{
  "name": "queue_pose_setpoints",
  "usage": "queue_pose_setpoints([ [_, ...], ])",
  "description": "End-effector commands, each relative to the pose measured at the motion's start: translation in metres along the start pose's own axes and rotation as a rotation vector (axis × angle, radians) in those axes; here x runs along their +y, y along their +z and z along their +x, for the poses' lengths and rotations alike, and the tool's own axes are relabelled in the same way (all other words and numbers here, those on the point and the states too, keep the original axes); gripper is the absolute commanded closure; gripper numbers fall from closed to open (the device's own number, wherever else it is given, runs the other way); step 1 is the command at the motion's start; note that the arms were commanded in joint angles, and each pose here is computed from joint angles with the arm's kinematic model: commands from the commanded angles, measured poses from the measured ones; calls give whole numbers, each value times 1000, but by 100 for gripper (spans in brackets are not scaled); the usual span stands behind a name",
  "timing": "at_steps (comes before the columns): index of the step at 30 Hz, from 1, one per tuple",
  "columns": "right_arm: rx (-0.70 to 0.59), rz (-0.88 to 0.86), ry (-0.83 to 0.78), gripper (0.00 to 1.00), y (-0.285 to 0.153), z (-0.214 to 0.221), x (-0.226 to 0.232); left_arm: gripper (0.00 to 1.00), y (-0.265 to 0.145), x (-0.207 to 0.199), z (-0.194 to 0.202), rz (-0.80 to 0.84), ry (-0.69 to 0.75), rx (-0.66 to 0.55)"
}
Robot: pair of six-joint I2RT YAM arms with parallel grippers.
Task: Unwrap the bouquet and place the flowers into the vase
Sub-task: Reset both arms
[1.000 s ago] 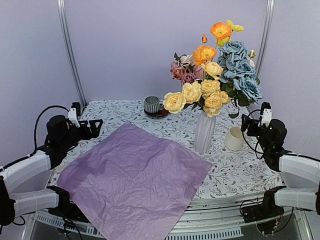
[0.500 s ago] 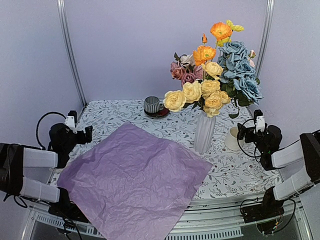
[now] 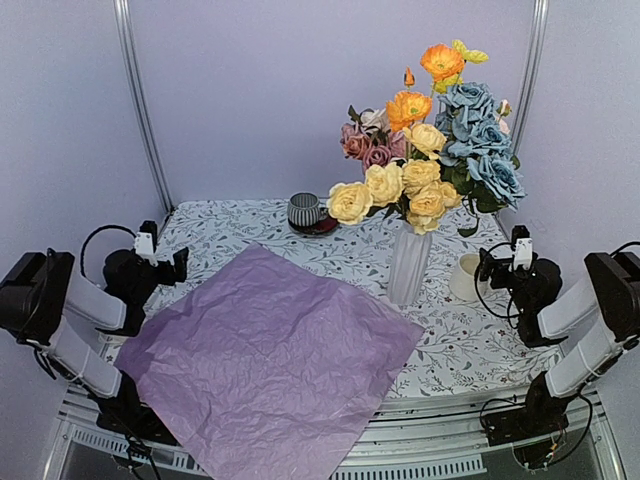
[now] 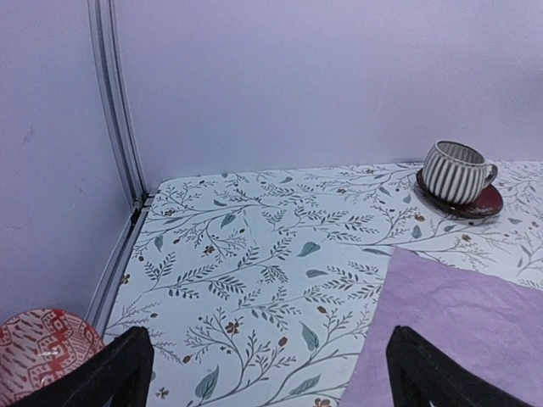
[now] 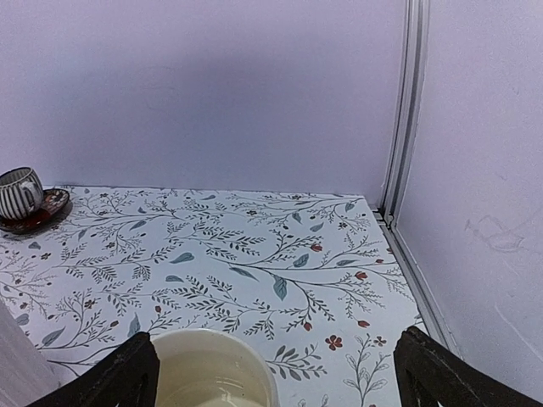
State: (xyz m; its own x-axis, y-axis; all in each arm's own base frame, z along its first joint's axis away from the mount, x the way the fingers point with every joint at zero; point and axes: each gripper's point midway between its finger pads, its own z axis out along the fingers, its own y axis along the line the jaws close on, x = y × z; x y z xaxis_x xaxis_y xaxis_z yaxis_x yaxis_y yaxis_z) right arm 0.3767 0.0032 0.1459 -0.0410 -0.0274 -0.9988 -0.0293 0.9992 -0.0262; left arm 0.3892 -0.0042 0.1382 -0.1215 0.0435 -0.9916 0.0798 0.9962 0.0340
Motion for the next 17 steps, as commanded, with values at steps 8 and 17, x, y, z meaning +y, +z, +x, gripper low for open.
queue_pose_setpoints([
  [8, -44, 25, 19, 1, 3, -12, -5, 2, -7, 2, -15, -64, 51, -105],
  [17, -42, 18, 17, 1, 3, -12, -4, 2, -7, 2, -16, -63, 50, -108],
])
